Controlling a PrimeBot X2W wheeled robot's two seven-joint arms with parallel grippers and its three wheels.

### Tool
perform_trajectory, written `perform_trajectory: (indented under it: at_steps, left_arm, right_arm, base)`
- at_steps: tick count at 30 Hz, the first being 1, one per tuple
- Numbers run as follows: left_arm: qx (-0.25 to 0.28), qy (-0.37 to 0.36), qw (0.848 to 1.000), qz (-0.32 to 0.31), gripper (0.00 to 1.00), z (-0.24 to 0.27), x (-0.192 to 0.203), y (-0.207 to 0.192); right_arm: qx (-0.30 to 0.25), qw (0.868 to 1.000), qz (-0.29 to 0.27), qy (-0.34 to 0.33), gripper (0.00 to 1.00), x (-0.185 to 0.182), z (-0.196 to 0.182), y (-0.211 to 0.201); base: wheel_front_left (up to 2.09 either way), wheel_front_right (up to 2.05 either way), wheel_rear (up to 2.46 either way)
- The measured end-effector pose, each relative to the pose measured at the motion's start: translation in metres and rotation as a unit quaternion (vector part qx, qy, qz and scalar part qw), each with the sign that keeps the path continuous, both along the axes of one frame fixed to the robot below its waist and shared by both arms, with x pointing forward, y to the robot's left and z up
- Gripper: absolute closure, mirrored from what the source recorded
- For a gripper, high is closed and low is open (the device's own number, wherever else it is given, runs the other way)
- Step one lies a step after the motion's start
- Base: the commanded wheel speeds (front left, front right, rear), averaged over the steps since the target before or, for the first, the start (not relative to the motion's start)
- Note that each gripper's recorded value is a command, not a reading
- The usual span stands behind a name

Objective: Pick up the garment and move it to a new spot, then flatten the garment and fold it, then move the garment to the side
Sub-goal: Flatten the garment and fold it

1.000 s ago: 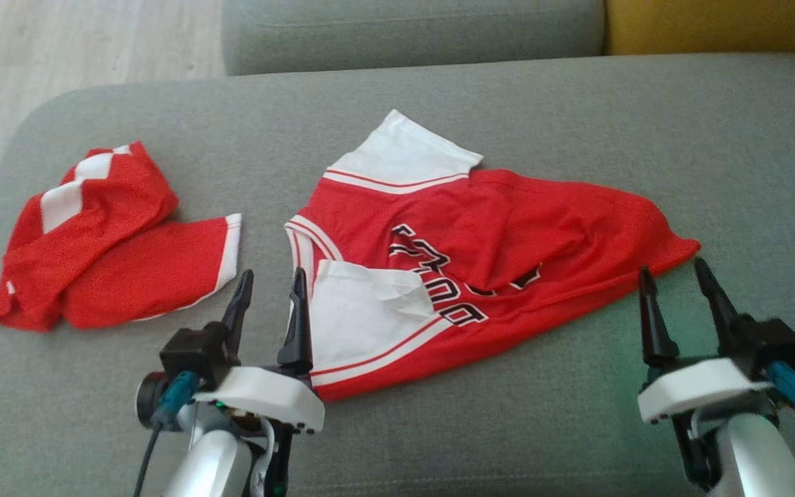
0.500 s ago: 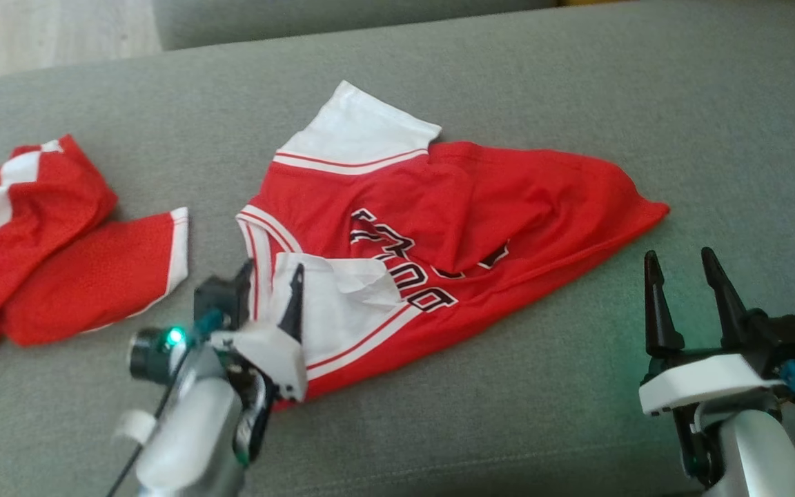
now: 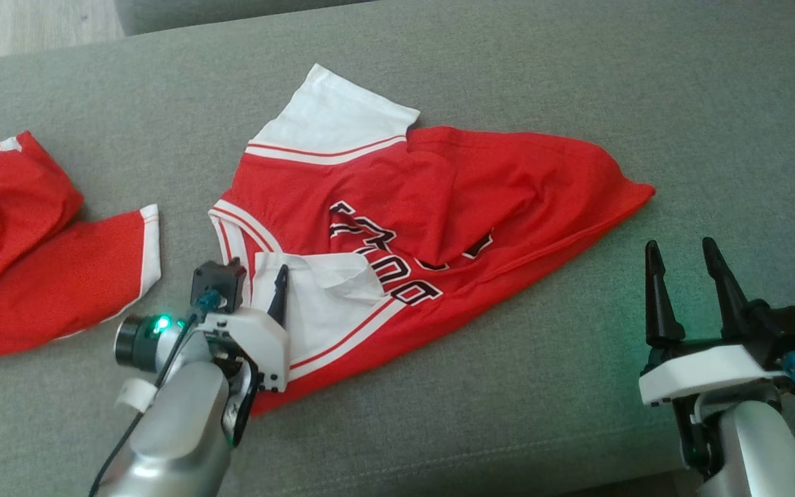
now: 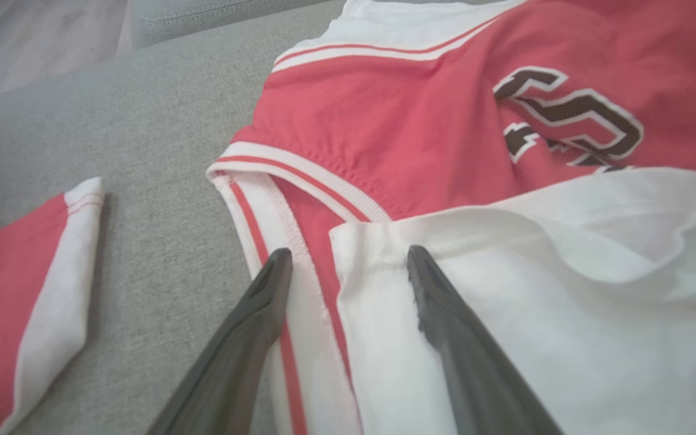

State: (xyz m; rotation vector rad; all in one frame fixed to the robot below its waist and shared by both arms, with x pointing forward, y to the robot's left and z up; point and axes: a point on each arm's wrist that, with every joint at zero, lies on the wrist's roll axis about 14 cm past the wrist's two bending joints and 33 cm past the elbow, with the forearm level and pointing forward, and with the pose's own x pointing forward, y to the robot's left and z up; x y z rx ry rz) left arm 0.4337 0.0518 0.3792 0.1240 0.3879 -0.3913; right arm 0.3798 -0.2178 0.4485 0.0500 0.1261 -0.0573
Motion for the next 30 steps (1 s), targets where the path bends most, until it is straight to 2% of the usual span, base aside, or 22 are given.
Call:
perform_trajectory:
  at_steps: [4,5,7,8,14,18,22,26,30]
  left_arm:
    - [0.001,-0.008,1.000,-0.008,0.00,0.004,0.006,-0.003]
    - [0.001,-0.010,1.000,-0.010,0.16,0.005,0.007,-0.004]
    - [0.002,-0.007,1.000,-0.013,0.93,0.003,0.007,-0.005]
    - [0.002,-0.006,1.000,-0.013,1.00,0.003,0.007,-0.005]
    - [-0.002,0.001,1.000,-0.010,1.00,-0.001,0.004,-0.003]
    - [-0.016,-0.022,1.000,-0.002,1.00,0.010,0.009,-0.002]
    - [-0.044,-0.079,0.996,0.016,1.00,0.046,0.022,-0.003]
    - [-0.088,-0.176,0.980,0.038,1.00,0.113,0.036,0.000]
    - [-0.114,-0.212,0.969,0.051,1.00,0.136,0.017,0.009]
  right_arm:
    - [0.000,1.000,-0.001,0.004,0.00,-0.001,-0.002,0.000]
    - [0.001,1.000,-0.001,0.005,0.00,-0.001,-0.003,0.000]
    - [0.004,1.000,-0.001,0.006,0.00,-0.001,-0.004,0.000]
    - [0.004,1.000,-0.001,0.007,0.00,-0.001,-0.005,0.000]
    - [0.004,1.000,0.001,0.006,0.00,0.001,-0.004,0.001]
    - [0.004,1.000,0.005,0.001,0.00,0.005,-0.001,0.003]
    - [0.006,1.000,0.007,-0.002,0.00,0.007,0.001,0.005]
    - [0.008,1.000,0.004,-0.005,0.00,0.008,0.003,0.004]
    - [0.013,1.000,-0.004,0.016,0.00,0.009,-0.007,0.000]
  base:
    - [0.00,0.00,0.00]
    - [0.00,0.00,0.00]
    - [0.00,0.00,0.00]
    - [0.00,0.00,0.00]
    - [0.00,0.00,0.00]
    - [0.00,0.00,0.00]
    - [0.00,0.00,0.00]
    - [0.00,0.00,0.00]
    - [0.00,0.00,0.00]
